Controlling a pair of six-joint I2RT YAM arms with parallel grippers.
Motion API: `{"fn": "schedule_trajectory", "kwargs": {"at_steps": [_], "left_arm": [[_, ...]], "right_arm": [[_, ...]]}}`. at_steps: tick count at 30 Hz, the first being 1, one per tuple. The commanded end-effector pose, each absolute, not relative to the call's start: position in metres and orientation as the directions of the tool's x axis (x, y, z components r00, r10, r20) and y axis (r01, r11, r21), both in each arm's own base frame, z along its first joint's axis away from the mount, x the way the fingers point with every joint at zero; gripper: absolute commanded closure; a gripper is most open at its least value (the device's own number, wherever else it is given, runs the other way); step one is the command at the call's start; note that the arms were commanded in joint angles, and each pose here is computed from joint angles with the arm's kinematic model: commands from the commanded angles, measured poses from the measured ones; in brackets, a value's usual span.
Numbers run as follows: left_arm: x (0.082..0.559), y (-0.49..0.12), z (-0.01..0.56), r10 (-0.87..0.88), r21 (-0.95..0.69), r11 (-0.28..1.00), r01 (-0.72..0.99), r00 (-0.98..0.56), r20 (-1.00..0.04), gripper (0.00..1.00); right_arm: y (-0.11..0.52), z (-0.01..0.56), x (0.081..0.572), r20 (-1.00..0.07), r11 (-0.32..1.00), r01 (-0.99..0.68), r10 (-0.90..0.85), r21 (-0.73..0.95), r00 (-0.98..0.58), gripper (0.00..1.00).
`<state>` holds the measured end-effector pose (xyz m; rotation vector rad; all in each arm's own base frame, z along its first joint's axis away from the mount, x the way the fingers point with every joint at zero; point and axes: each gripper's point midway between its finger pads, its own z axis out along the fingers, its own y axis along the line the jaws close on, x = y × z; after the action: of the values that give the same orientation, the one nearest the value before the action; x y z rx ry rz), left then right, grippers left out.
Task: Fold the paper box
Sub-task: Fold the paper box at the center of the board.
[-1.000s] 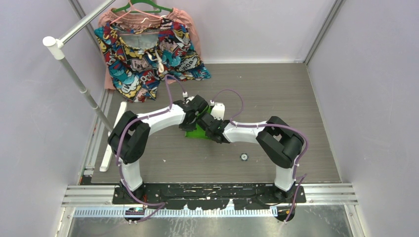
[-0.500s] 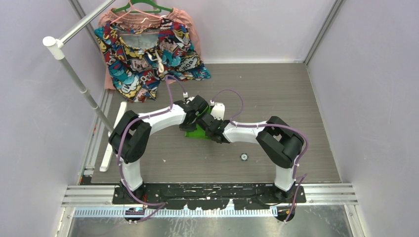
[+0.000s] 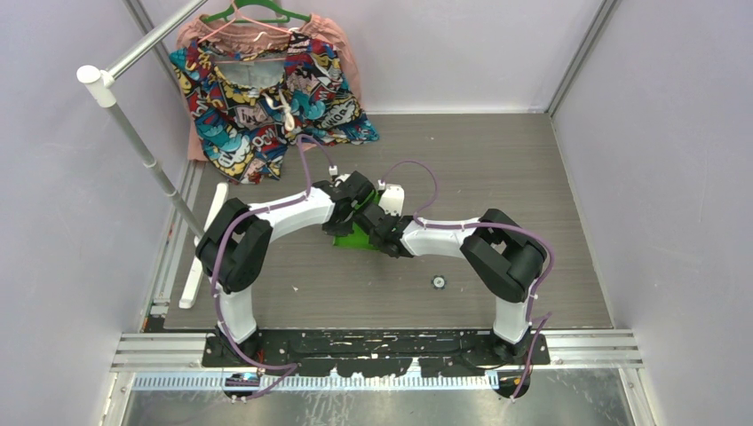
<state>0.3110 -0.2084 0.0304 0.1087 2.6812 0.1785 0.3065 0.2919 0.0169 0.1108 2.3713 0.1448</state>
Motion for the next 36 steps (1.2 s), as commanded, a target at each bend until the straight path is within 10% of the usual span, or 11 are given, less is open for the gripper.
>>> {"fn": "schedule_trajectory", "kwargs": {"at_steps": [1,17,30,36], "left_arm": [[0.316,-0.209,0.017,0.121,0.184,0.982,0.041,-0.885,-0.449,0.95],[0.320,-0.204,0.024,0.113,0.190,0.982,0.018,-0.860,-0.498,1.00],[0.330,-0.215,0.021,0.140,0.152,0.986,0.068,-0.833,-0.536,0.74],[0.333,-0.214,0.022,0.139,0.163,0.985,0.058,-0.826,-0.546,0.98]], "right_arm": [[0.260,-0.046,0.258,-0.513,1.000,-0.002,-0.009,-0.014,-0.858,0.99],[0.261,-0.040,0.260,-0.518,1.000,-0.009,-0.020,-0.023,-0.855,0.99],[0.261,-0.039,0.260,-0.514,0.999,-0.019,-0.034,-0.034,-0.857,0.99],[0.258,-0.040,0.259,-0.512,0.999,-0.020,-0.036,-0.037,-0.858,0.99]]}}
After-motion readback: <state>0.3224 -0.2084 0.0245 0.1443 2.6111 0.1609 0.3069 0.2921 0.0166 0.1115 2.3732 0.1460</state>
